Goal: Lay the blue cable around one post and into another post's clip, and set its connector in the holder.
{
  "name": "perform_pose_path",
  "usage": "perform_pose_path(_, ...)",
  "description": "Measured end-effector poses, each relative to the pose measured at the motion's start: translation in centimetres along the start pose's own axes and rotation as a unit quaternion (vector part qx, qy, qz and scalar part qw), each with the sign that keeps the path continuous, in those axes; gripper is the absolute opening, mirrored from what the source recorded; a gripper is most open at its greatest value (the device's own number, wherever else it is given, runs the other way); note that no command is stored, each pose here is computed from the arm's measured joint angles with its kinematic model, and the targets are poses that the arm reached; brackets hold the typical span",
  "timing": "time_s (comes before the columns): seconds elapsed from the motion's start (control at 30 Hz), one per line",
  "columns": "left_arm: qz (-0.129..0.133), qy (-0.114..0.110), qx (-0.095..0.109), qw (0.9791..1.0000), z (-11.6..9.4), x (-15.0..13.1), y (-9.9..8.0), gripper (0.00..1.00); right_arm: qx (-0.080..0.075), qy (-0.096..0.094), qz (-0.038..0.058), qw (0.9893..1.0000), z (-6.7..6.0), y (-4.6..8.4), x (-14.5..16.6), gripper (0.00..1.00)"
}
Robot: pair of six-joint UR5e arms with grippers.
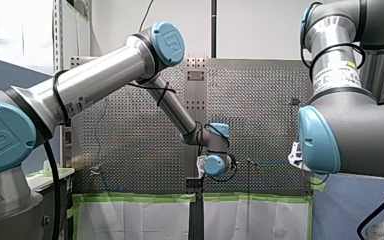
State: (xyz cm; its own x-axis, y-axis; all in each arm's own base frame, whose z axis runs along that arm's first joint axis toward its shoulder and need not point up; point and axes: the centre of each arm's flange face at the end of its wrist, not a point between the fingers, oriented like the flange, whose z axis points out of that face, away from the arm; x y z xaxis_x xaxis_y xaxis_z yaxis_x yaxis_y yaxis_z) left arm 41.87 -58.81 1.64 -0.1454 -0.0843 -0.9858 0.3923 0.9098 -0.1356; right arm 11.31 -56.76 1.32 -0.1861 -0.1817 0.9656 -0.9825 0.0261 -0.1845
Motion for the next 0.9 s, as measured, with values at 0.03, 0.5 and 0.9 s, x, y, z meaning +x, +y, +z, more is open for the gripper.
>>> perform_pose_path(0.03, 0.0, -0.001, 0.001, 1.0, 0.0, 0.0, 0.0, 0.04, 0.0, 0.001, -0.0013, 1.0, 0.1, 0.1, 0.1, 0.0)
perform_pose_path(0.5, -0.002, 0.009, 0.01, 0.9999, 0.1, 3.9, 0.6, 0.06, 0.041, 0.022, -0.0133, 0.9988, 2.3, -0.3, 1.9, 0.0)
perform_pose_path(0.9, -0.004, 0.006, 0.009, 0.9999, 0.3, 4.0, 0.8, 0.06, 0.07, 0.009, -0.0101, 0.9975, 3.1, 0.0, -0.2, 0.0)
